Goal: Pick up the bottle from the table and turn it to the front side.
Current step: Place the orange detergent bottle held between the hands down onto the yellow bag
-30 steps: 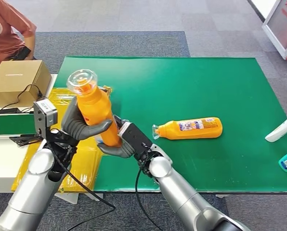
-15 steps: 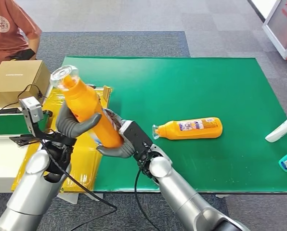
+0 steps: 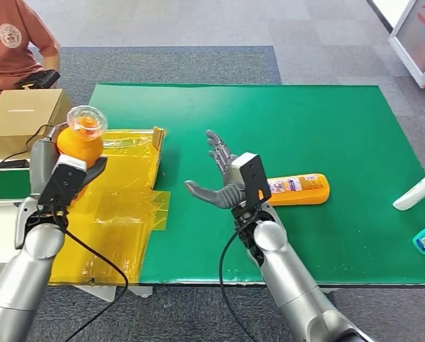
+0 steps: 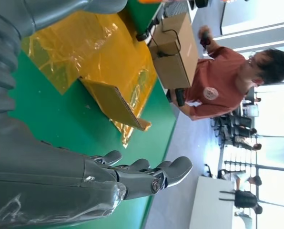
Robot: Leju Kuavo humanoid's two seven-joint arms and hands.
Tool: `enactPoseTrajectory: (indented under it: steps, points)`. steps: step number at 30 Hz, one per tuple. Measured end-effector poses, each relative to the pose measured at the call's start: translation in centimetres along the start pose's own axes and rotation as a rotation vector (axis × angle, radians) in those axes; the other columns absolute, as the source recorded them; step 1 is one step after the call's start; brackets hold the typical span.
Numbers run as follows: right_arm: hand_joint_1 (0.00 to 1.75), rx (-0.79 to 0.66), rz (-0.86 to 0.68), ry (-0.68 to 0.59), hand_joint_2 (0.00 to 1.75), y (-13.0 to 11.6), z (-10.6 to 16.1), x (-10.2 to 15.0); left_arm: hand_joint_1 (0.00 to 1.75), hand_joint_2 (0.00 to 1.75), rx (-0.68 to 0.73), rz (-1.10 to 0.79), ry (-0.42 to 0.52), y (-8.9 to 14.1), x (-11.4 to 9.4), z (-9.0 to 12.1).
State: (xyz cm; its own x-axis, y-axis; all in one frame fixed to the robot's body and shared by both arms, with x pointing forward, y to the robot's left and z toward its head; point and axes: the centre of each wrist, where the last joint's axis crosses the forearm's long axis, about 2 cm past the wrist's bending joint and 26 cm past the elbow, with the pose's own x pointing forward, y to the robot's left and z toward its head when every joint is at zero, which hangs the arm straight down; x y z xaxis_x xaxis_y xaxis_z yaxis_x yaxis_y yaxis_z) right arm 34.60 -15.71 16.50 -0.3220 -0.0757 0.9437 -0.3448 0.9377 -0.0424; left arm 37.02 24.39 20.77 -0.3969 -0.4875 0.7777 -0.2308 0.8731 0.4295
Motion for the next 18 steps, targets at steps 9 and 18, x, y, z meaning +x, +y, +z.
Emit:
enactPoseTrajectory:
  steps: [9, 18]
  points:
    - [0.00, -0.043, 0.032, -0.134, 1.75, -1.7, 0.3, 2.9, 1.75, 1.75, -0.041, -0.561, -0.072, 0.4, -1.7, -0.4]
    - [0.00, 0.004, 0.040, -0.196, 1.75, -1.7, 0.1, 4.2, 1.75, 1.75, -0.335, -0.910, -0.145, -4.7, -3.2, -0.6]
